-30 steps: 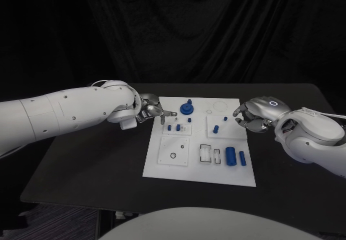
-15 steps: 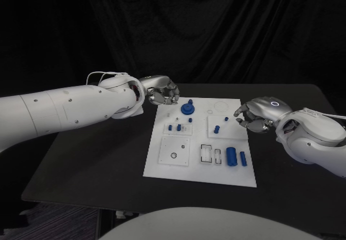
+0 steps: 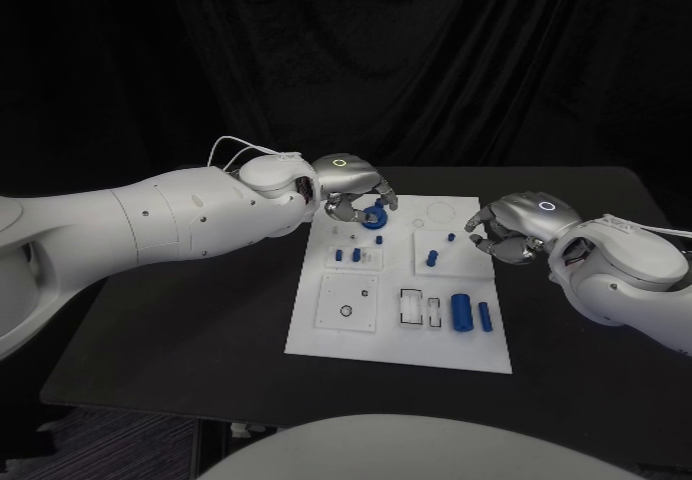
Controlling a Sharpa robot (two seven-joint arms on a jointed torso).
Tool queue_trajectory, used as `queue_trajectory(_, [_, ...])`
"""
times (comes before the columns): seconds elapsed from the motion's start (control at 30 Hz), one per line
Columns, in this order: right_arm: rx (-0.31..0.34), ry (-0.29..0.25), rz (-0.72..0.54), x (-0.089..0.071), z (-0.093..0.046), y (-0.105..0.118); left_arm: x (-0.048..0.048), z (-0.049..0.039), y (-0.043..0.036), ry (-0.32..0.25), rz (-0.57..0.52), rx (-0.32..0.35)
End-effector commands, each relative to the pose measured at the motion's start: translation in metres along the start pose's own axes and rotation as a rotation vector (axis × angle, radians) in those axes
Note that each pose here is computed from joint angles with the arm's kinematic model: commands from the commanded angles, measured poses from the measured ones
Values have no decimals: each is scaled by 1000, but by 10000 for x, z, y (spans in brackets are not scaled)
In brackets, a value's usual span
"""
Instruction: Assemble the parts on the task board
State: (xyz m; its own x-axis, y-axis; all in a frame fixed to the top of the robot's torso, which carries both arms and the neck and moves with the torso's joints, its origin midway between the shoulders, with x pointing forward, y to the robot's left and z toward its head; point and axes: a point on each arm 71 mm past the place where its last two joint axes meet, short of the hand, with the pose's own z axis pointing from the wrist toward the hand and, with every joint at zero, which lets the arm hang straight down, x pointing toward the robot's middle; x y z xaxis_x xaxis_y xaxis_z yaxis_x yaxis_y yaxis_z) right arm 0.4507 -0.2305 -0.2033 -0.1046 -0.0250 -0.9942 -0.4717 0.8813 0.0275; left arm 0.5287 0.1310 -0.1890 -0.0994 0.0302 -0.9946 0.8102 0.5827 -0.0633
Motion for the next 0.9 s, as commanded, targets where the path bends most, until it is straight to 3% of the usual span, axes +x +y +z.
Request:
queue_trajectory(0.03, [2,-20,4,-8,-2,3,39,44,-44,24,89,51])
queue_trajectory(0.47, [-9,-40,9,-23,5,23,287,174,-40,149,113,4])
queue_trajectory(0.63, [-12,-40,9,-24,6,33,355,204,-47,162,108,-2])
queue_trajectory(0.9, [-11,-34,9,-21,1,32,379,237,-62,144,112,-1])
